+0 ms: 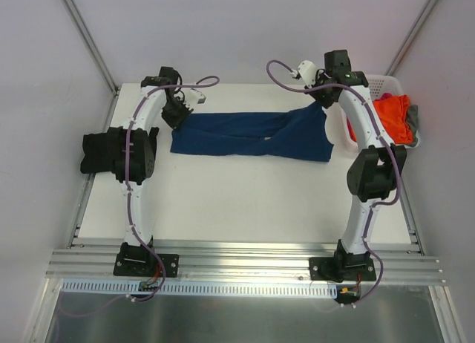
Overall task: Fold and stack the t-shirts
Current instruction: Fold the other side of the tshirt into a rectangle
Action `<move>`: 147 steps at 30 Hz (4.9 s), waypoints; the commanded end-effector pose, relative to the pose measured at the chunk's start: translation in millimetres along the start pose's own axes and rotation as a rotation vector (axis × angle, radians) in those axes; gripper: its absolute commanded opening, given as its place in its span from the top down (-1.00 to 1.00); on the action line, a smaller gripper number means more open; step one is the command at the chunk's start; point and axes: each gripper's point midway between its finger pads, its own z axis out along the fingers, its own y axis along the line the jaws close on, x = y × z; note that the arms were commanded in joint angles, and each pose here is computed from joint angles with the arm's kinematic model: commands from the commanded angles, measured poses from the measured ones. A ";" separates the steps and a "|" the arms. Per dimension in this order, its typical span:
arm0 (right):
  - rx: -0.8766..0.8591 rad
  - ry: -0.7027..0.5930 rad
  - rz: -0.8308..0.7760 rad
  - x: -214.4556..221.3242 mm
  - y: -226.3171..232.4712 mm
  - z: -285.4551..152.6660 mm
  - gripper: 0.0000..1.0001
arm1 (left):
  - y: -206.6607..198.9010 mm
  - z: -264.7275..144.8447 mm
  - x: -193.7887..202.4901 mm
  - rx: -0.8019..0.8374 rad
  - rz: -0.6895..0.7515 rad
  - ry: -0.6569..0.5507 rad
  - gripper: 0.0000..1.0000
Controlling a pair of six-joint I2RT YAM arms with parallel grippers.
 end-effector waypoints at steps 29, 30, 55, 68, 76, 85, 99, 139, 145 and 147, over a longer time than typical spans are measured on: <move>0.220 0.039 -0.022 7.5 -66.1 81.8 0.99 | 44.0 26.0 10.3 -0.039 -0.131 0.076 0.92; 0.214 0.041 -0.026 7.5 -63.5 84.6 0.99 | 45.2 27.6 9.8 -0.043 -0.135 0.073 0.89; 0.195 -0.046 0.187 -34.9 -22.7 -9.1 -0.94 | -14.9 -52.5 -105.0 -0.093 -0.208 -0.302 -0.98; -0.429 0.075 0.548 -29.3 117.4 65.4 -0.94 | -64.7 31.2 -105.2 0.201 -0.452 -0.215 -0.98; -0.540 0.235 0.547 13.3 157.4 70.8 -0.94 | -67.0 58.2 -91.5 0.238 -0.474 -0.164 -0.98; -0.714 0.427 0.548 51.1 198.0 29.3 -0.94 | -51.9 70.7 -92.7 0.216 -0.497 -0.168 -0.98; -0.788 0.393 0.615 52.1 203.8 -22.4 -0.94 | -26.9 72.3 -99.0 0.130 -0.506 -0.200 -0.98; -0.849 0.580 0.743 99.1 224.5 -6.7 -0.93 | -33.9 41.6 -91.6 0.098 -0.495 -0.190 -0.98; -0.760 0.532 0.725 94.1 202.5 -0.4 -0.93 | -14.5 40.6 -96.0 0.020 -0.454 -0.204 -0.98; -0.747 0.544 0.717 97.5 200.5 2.5 -0.93 | -20.1 40.1 -102.0 0.057 -0.453 -0.222 -0.98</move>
